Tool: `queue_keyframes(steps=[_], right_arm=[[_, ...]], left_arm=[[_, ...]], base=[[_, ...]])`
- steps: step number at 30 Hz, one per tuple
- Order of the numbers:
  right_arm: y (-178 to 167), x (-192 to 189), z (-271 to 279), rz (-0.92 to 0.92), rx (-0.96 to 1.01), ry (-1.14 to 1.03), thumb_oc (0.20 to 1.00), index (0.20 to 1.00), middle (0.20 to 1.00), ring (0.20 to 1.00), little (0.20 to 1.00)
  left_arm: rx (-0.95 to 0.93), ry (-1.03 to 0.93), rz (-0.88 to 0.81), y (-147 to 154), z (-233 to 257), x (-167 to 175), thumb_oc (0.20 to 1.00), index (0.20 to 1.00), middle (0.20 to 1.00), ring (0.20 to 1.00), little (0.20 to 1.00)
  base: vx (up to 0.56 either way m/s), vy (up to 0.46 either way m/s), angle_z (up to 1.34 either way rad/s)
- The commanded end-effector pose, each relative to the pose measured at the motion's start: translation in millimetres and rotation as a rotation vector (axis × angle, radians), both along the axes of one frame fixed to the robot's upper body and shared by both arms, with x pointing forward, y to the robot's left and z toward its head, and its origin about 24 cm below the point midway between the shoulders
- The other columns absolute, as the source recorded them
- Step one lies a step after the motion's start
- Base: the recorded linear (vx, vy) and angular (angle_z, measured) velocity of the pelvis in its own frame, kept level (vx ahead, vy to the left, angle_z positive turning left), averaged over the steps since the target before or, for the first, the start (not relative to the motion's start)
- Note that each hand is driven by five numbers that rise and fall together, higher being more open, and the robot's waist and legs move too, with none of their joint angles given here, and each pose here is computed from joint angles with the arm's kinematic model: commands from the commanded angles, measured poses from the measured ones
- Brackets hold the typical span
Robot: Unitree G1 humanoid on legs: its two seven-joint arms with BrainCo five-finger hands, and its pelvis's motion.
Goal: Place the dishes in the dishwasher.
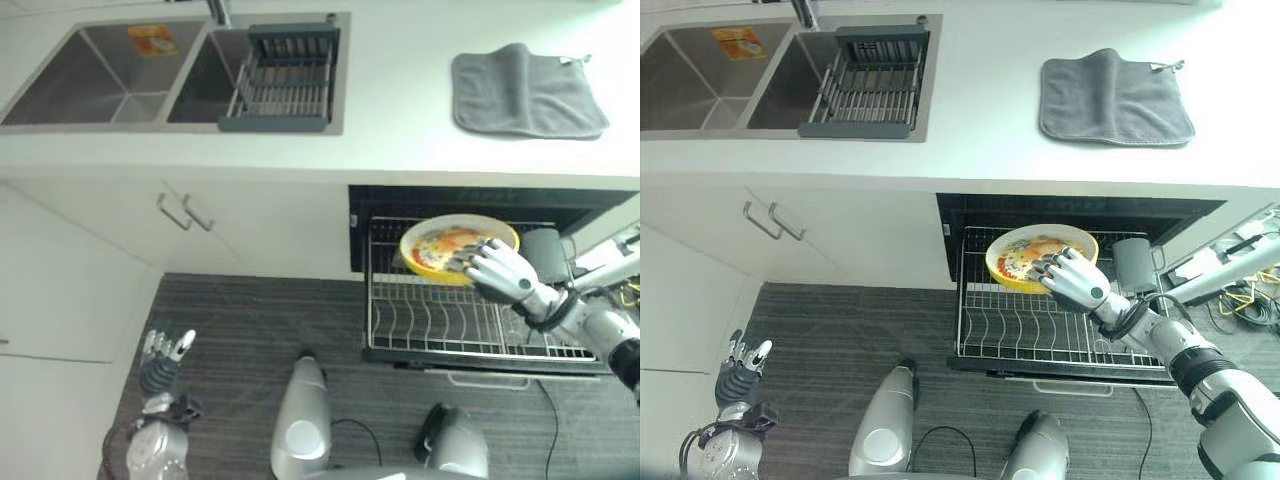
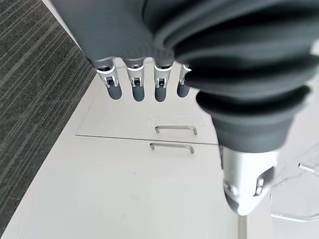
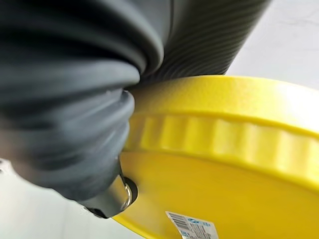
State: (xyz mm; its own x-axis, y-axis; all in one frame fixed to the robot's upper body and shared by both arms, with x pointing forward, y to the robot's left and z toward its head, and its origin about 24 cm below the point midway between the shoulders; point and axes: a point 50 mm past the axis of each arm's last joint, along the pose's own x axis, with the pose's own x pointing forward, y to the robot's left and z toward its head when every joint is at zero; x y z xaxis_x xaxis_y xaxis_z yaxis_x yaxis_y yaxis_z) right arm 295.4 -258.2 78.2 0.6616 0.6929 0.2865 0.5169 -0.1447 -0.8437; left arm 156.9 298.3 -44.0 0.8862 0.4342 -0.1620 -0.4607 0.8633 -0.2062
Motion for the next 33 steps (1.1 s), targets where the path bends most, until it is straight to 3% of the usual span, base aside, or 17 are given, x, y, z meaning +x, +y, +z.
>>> queue_keyframes(steps=[1, 14, 25, 33], right_arm=[[10, 16, 22, -0.019, 0.115, -0.107, 0.2, 0.2, 0.2, 0.2, 0.2], [19, 40, 35, -0.012, -0.031, -0.067, 0.2, 0.2, 0.2, 0.2, 0.2], [33, 62, 66, -0.055, -0.002, -0.251, 0.2, 0.2, 0.2, 0.2, 0.2], [32, 68, 82, -0.087, 0.01, -0.272, 0.2, 0.2, 0.2, 0.2, 0.2]], left_arm=[[0.076, -0.11, -0.027, 10, 22, 8, 1.0, 1.0, 1.0, 1.0, 1.0], [0.088, -0.276, -0.083, 13, 58, 35, 1.0, 1.0, 1.0, 1.0, 1.0], [0.161, -0.466, -0.178, 5, 112, 63, 1.0, 1.0, 1.0, 1.0, 1.0], [0.196, -0.52, -0.196, 9, 131, 65, 1.0, 1.0, 1.0, 1.0, 1.0]], base=[[-0.02, -0.022, 0.11], [-0.1, -0.056, 0.08], [-0.06, -0.112, 0.07], [-0.02, -0.096, 0.01]])
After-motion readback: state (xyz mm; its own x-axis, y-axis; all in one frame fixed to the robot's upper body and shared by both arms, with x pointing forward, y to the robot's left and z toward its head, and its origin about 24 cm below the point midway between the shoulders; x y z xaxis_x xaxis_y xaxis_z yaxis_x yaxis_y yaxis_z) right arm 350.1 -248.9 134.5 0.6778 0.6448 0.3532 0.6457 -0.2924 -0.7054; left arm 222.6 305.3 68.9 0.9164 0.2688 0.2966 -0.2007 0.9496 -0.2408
